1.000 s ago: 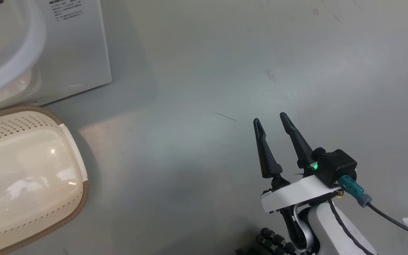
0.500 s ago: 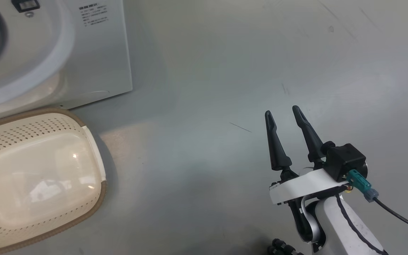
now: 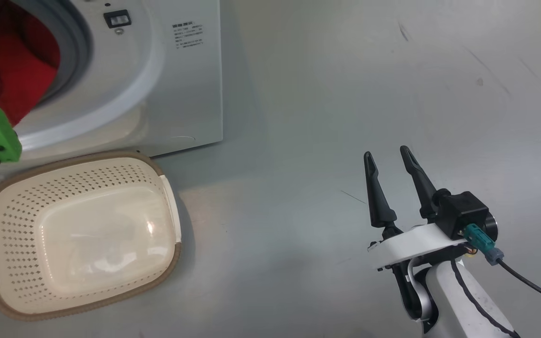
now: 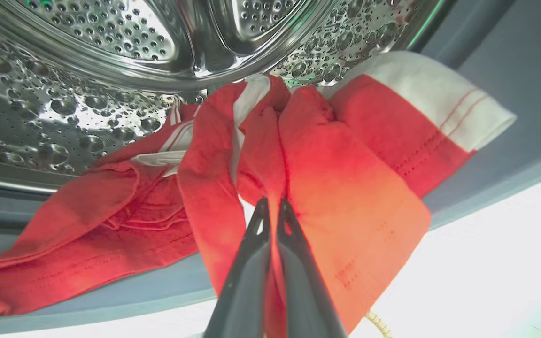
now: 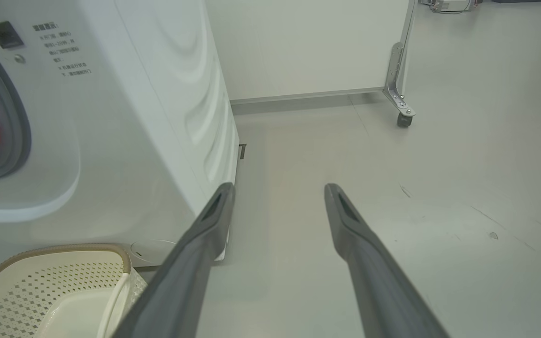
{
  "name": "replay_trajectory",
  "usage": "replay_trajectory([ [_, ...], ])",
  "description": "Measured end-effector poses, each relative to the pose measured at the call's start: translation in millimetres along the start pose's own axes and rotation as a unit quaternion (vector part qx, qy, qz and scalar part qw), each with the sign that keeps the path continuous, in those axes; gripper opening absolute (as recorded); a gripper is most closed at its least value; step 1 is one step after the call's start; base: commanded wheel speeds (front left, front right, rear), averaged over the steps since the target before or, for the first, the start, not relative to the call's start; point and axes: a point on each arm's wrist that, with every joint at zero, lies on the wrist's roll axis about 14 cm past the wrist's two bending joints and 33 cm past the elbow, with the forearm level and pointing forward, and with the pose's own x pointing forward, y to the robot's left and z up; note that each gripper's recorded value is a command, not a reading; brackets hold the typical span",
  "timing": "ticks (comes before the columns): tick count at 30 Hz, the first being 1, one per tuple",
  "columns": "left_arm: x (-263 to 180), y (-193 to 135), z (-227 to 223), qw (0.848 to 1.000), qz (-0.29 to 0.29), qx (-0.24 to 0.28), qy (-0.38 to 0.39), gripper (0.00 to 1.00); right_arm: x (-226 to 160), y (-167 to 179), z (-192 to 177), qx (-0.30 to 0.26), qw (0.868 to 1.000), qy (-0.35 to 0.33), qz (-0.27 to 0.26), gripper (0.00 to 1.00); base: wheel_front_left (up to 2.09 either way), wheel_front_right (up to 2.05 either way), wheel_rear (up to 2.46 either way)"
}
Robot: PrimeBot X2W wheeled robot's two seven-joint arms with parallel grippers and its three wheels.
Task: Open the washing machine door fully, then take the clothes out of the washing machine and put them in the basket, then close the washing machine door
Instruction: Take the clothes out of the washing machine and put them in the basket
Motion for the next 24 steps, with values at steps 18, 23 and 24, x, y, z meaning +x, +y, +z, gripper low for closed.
replay_trajectory([
  [18, -87, -6, -9, 0.998, 0.007, 0.031, -0.049, 0.00, -11, 36, 10, 0.001, 0.997, -0.014, 0.070, 1.00, 0.00, 0.00, 0.00],
  [23, -111, -8, -8, 0.997, 0.009, 0.028, -0.071, 0.00, -18, 42, 13, 0.001, 0.997, -0.018, 0.081, 1.00, 0.00, 0.00, 0.00],
  [24, -115, -9, -9, 0.997, 0.009, 0.029, -0.074, 0.00, -19, 43, 13, 0.001, 0.996, -0.018, 0.083, 1.00, 0.00, 0.00, 0.00],
])
